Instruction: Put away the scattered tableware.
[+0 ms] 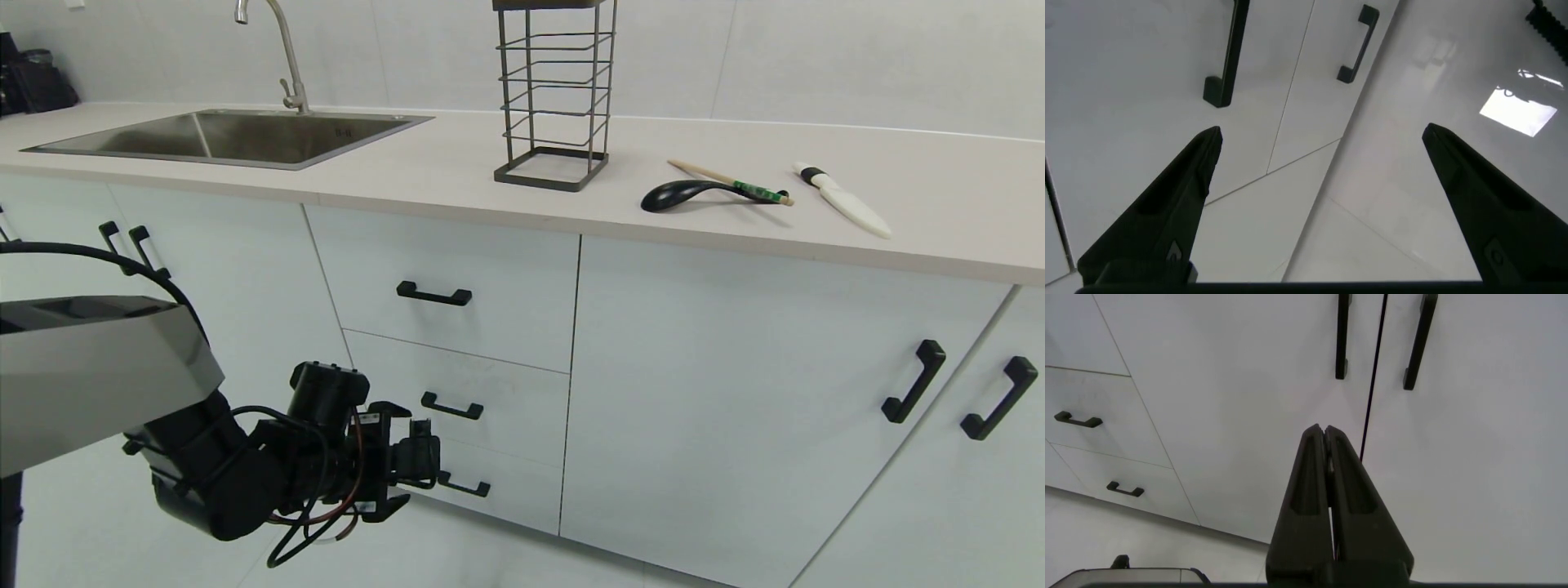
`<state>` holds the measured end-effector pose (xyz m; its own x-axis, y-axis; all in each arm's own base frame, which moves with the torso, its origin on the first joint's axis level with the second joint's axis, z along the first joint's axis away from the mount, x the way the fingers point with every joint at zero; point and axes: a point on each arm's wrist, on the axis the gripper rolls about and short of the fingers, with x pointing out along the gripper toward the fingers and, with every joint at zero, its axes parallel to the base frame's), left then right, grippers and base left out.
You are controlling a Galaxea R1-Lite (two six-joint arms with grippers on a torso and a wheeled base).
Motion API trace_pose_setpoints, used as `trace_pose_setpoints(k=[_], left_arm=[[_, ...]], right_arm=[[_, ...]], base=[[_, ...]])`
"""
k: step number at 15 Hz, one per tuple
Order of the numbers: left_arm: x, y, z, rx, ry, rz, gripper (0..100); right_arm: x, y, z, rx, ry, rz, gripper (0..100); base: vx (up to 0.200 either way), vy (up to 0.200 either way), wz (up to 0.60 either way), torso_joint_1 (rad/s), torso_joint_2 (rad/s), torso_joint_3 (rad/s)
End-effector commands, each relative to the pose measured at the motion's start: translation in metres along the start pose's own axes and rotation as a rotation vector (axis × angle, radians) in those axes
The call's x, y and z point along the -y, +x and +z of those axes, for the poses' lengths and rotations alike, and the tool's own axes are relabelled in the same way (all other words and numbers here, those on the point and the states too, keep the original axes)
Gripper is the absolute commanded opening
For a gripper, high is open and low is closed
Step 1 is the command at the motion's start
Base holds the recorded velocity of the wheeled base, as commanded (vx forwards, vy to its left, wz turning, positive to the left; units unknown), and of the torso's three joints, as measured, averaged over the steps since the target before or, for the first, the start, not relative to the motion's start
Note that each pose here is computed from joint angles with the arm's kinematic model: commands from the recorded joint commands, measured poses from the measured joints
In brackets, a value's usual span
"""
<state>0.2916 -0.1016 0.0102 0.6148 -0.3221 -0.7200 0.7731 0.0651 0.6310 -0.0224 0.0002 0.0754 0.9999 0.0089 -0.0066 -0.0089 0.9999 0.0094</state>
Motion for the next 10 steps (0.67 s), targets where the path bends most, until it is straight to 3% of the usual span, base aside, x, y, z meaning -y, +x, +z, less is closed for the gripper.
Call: trace_pose_setpoints(k=[1,3,10], left_arm=[[-0.007,0.007,-0.002,-0.019,-0.004,0.029,100],[-0.012,0.009,-0.003,-0.066,-0.008,0.056,100],[-0.011,0.019,-0.004,-0.081,-0.01,0.051,100]], right_arm=[[0.0,0.0,0.0,-0.001,0.0,0.0,0],[0.0,0.0,0.0,-0.001,0.0,0.0,0],[0.0,0.0,0.0,-0.001,0.0,0.0,0]], base=[[0.0,0.0,0.0,0.0,0.0,0.0],[0.0,0.0,0.0,0.0,0.0,0.0],[0.0,0.0,0.0,0.0,0.0,0.0]])
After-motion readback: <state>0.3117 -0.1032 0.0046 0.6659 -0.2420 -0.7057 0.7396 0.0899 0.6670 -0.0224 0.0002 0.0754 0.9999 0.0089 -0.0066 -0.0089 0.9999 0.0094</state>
